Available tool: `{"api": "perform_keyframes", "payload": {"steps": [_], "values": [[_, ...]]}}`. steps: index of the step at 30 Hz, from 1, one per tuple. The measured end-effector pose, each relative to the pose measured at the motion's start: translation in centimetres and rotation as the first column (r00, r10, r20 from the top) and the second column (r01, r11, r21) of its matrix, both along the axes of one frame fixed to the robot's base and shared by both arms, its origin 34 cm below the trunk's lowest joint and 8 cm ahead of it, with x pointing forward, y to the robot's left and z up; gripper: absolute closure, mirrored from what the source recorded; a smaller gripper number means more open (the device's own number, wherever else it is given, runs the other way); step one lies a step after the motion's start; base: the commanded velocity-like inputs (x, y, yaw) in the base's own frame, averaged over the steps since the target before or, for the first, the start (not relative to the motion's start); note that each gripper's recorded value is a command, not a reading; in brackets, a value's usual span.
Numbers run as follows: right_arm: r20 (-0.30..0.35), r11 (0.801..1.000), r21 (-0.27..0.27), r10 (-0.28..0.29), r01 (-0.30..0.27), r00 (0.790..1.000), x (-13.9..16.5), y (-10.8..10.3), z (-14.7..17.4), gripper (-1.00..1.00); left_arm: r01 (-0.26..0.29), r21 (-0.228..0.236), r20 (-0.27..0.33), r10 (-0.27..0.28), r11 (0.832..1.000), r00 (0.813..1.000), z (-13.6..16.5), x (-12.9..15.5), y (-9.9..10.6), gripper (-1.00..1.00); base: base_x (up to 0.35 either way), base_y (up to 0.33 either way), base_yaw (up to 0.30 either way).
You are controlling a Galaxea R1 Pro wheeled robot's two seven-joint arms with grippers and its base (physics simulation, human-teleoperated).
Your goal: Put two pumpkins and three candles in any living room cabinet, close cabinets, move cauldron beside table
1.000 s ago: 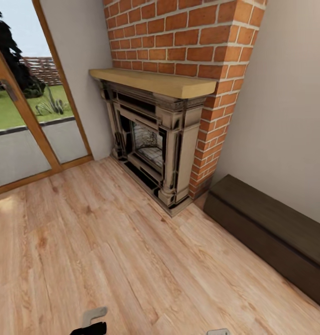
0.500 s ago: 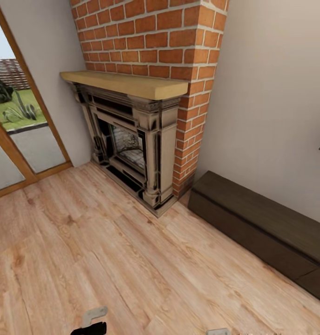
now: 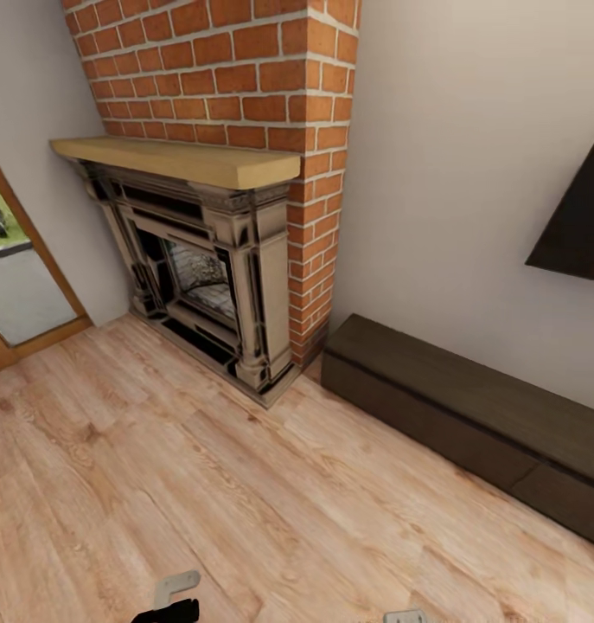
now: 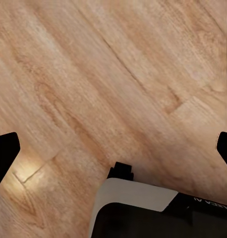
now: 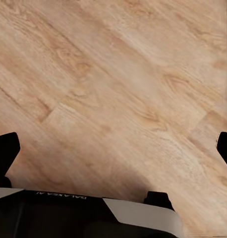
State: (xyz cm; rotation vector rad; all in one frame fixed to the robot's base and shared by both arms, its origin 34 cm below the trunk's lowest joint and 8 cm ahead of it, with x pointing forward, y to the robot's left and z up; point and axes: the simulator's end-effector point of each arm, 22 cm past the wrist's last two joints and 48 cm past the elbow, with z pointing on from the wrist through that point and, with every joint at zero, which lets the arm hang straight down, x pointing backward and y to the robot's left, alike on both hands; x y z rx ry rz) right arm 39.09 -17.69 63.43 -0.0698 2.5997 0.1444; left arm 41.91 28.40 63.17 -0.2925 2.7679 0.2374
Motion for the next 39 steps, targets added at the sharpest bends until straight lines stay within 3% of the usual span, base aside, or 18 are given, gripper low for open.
{"api": "perform_keyframes", "payload": {"steps": [25, 39], "values": [[0.016, 1.000, 0.014, 0.001, -0.002, 1.000, 0.6, 0.1, 0.5, -1.00, -0.004, 0.025, -0.006, 0.004, 1.000, 1.000, 0.2, -0.6, 1.4, -1.00, 0.000, 0.000, -0.274], [0.028, 1.000, 0.008, -0.008, 0.008, 1.000, 1.0, -0.4, 0.8, -1.00, -0.013, 0.035, 0.041, 0.012, 0.999, 0.999, 0.8, 0.3, 1.8, -1.00, 0.055, 0.102, -0.270]]}}
